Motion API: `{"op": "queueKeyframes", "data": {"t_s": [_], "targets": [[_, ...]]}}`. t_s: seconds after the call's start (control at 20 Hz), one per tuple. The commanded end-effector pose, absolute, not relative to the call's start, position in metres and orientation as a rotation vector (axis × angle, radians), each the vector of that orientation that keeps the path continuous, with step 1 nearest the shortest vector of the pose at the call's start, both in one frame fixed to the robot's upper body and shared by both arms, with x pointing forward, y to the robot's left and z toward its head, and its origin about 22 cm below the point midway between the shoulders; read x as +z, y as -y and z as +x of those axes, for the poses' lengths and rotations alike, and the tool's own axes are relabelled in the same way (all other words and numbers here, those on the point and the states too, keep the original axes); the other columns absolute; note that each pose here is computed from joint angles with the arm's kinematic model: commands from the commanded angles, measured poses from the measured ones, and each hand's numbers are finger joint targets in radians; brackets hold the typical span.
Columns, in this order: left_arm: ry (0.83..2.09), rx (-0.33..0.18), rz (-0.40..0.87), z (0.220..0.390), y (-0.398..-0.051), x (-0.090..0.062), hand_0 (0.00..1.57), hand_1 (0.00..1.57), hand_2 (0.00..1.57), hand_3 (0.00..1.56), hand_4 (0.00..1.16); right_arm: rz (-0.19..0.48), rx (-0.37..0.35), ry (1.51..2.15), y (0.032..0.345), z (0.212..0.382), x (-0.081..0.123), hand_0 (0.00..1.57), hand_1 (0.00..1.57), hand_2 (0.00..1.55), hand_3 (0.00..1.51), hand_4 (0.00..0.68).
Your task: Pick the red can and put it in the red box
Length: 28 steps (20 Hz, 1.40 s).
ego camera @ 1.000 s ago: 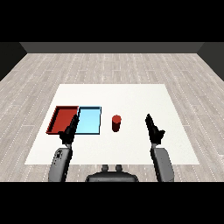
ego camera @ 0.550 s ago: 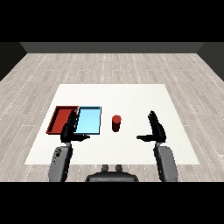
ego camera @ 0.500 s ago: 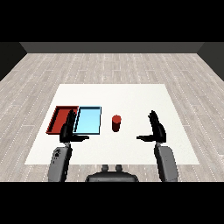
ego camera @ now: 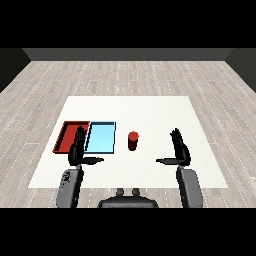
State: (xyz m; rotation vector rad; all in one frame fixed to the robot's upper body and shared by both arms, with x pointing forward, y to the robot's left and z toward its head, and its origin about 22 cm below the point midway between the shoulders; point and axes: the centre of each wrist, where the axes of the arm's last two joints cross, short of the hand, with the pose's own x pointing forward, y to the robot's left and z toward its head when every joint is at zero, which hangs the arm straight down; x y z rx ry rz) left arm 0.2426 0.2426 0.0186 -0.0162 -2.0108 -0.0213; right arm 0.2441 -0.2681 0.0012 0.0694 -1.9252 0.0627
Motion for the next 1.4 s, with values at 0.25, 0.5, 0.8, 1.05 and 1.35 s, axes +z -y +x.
{"op": "queueKeyframes", "data": {"t_s": [0.25,0.5,0.8,1.05,1.35], "targets": [[2.021,-0.019,0.016,0.245,-0.229,0.014,0.00,0.00,0.00,0.00,0.00,0.045,0.079,1.957,0.277,0.263,0.004,0.00,0.00,0.00,0.00,0.000],[2.016,-0.004,0.010,0.234,-0.241,0.002,0.00,0.00,0.00,0.00,0.00,0.078,0.080,1.919,0.249,0.268,0.009,0.00,0.00,0.00,0.00,0.000],[2.040,-0.025,0.057,0.257,-0.249,0.019,0.00,0.00,0.00,0.00,0.00,0.169,0.053,1.879,0.226,0.284,0.034,0.00,0.00,0.00,0.00,0.000],[2.025,-0.033,0.020,0.260,-0.245,0.002,0.00,0.00,0.00,0.00,0.00,0.208,0.047,1.844,0.227,0.300,0.004,0.00,0.00,0.00,0.00,0.000],[2.023,0.007,0.013,0.250,-0.242,0.013,0.00,0.00,0.00,0.00,0.00,0.253,0.035,1.832,0.201,0.294,-0.002,0.00,0.00,0.00,0.00,0.000]]}}
